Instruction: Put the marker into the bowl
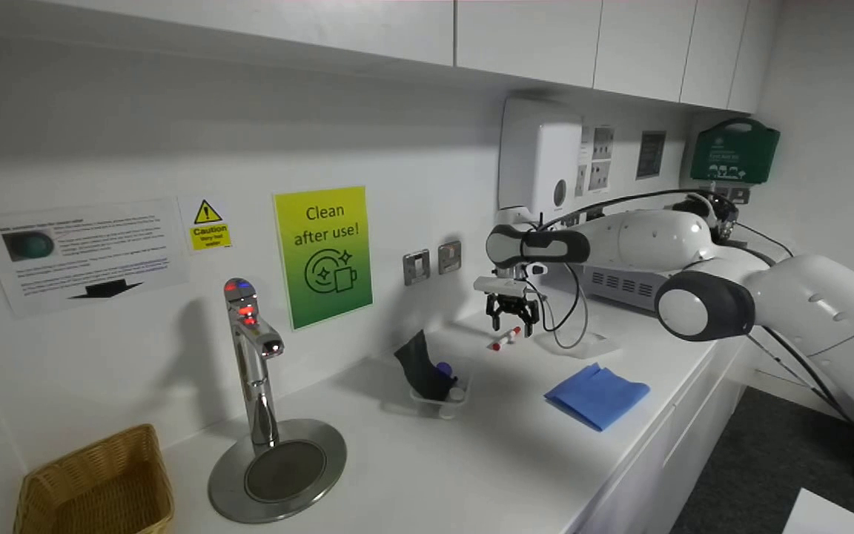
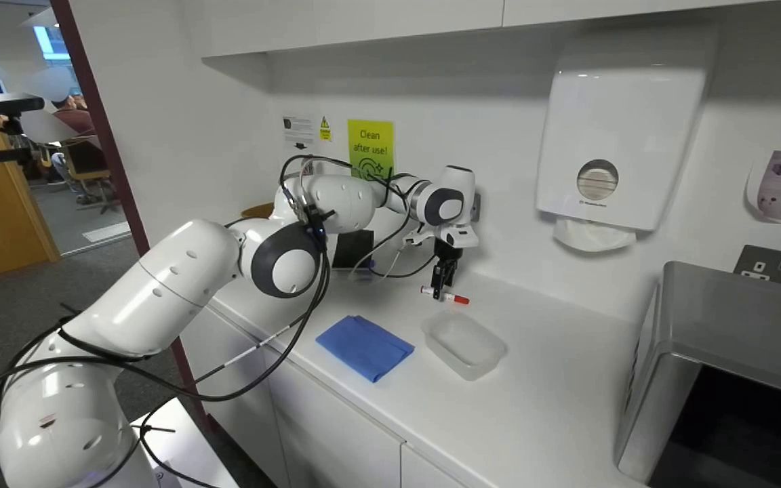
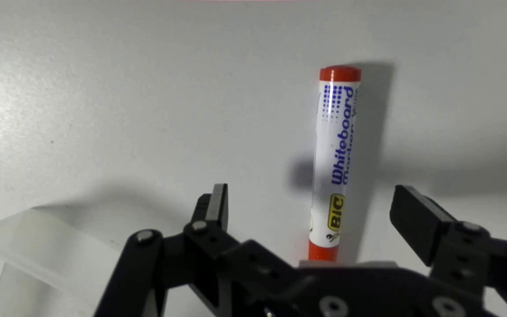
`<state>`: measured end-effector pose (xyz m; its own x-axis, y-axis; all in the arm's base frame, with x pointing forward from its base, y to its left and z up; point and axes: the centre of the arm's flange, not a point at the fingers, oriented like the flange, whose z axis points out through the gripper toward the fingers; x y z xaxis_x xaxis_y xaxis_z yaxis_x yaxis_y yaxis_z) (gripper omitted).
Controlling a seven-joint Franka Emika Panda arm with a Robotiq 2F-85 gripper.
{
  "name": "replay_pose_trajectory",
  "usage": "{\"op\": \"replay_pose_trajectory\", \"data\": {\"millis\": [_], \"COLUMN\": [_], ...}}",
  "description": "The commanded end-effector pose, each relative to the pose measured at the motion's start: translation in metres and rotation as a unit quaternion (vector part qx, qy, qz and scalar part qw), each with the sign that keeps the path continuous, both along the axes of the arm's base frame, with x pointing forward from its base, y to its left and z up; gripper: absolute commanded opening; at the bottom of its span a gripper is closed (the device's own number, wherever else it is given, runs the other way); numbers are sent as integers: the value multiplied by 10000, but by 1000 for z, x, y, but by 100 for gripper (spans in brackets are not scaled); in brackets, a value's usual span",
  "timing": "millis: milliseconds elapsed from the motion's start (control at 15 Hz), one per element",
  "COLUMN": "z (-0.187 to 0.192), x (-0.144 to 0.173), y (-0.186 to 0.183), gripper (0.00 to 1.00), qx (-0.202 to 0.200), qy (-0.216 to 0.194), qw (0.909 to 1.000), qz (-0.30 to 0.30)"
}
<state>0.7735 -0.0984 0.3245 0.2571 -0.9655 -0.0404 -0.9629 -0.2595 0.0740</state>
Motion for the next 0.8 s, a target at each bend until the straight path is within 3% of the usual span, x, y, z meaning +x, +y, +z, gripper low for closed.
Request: {"op": "replay_pose_trajectory", "data": {"millis": [0,600,667,733], "z": [10,2,0,-2], "x": [23,28,28,28], "y": [-4,-3,-3,-3], "gripper": [100,100,98,90], "qx": [29,24,25,27], "qy": [80,100,107,105], "qw": [9999,9998,9998,9998], "qz": [130,157,159,168]}}
